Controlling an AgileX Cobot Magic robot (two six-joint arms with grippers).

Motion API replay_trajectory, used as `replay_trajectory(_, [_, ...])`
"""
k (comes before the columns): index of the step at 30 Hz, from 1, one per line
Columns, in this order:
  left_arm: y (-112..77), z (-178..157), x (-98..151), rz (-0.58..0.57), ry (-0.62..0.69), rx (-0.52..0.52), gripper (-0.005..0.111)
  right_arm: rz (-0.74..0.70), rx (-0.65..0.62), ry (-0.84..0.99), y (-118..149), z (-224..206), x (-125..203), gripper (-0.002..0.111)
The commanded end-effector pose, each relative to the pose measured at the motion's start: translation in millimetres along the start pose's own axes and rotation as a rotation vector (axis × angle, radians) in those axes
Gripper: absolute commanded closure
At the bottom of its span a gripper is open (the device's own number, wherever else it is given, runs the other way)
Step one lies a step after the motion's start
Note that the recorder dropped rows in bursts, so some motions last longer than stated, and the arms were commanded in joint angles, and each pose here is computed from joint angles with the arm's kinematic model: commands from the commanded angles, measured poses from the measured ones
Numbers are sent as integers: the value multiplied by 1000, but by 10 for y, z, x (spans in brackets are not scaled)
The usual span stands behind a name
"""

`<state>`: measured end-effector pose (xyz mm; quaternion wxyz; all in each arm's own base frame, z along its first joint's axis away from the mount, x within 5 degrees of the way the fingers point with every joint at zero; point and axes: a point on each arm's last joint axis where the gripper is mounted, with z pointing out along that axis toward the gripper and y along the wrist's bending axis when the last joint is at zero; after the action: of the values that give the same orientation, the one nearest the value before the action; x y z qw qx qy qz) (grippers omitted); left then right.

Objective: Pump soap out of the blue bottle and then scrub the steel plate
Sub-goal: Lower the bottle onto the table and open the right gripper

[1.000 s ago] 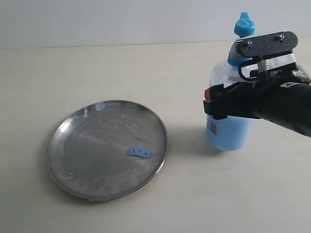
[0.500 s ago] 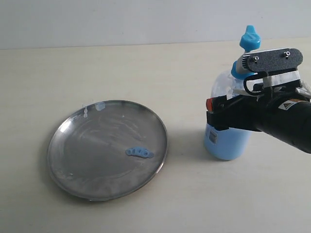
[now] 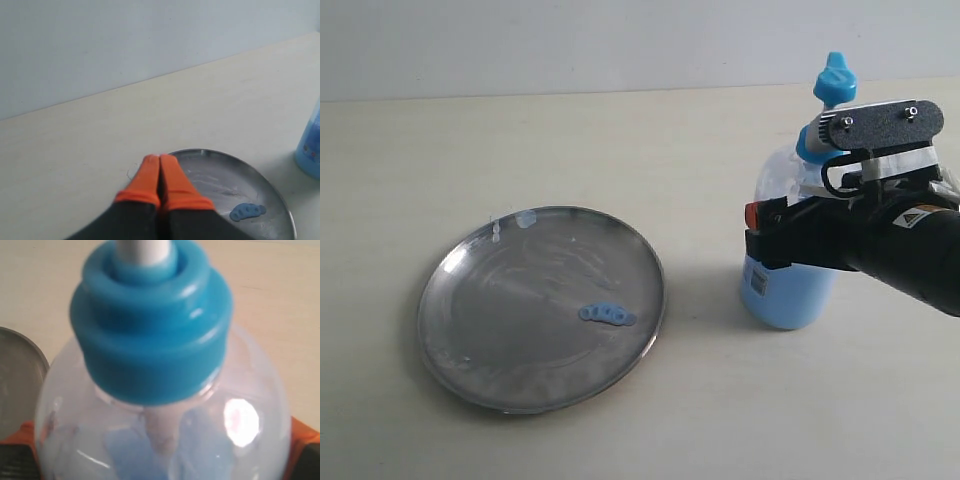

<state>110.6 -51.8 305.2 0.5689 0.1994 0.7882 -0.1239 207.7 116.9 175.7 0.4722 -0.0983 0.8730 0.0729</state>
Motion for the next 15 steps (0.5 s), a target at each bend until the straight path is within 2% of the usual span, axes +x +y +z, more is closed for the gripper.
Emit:
replay_trajectory(1, [1, -6, 4, -15, -12, -1, 107, -48, 31, -87, -33, -11, -103, 18])
replay_trajectory(5, [0, -6, 4, -17, -12, -1, 107, -46, 25, -103, -34, -45, -134, 7])
replay_trajectory(15, [0, -16, 0, -18, -19, -1, 107, -64, -33, -178, -32, -305, -300, 7])
